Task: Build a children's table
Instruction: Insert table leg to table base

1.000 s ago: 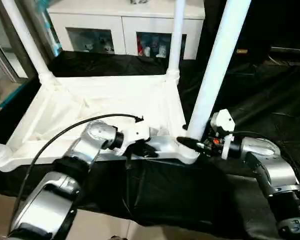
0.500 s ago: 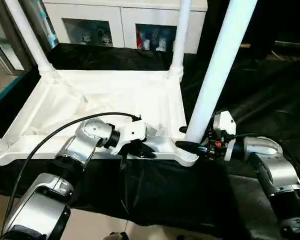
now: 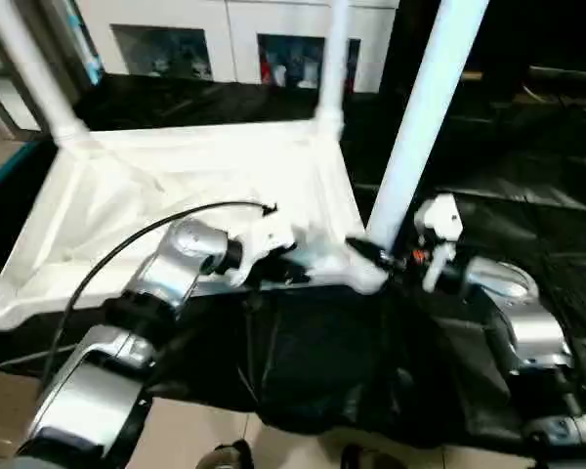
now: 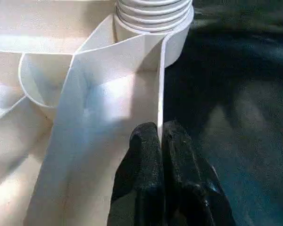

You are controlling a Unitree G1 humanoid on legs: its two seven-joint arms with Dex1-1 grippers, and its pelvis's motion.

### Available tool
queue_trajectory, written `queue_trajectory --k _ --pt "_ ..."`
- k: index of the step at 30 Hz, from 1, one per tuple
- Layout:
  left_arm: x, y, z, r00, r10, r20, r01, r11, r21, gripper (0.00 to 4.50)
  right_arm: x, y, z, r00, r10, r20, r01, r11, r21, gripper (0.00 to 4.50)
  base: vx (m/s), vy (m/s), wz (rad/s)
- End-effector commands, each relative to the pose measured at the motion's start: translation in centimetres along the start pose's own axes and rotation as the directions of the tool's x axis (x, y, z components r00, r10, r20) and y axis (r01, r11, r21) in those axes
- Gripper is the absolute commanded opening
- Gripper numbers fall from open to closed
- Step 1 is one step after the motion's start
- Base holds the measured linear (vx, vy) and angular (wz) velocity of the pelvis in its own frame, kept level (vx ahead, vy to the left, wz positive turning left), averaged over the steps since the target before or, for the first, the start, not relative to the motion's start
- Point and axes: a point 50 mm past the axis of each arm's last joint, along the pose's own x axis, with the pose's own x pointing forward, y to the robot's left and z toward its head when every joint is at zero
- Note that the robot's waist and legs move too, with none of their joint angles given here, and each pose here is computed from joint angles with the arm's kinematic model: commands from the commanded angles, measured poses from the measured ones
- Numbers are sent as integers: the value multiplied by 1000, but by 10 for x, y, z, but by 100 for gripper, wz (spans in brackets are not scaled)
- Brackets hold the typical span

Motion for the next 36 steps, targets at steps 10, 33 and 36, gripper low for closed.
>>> queue_trajectory --k 10,33,36 --pt "37 11 37 934 357 2 -352 922 -163 0 44 30 -65 911 -275 -306 346 915 207 191 -17 13 -2" --pt "41 7 40 952 306 -6 -305 945 -119 0 61 31 -57 912 -254 -322 325 926 190 191 7 -6 0" --pt "41 4 39 963 270 8 -268 958 -105 0 61 29 -54 918 -233 -322 296 941 162 191 0 0 0"
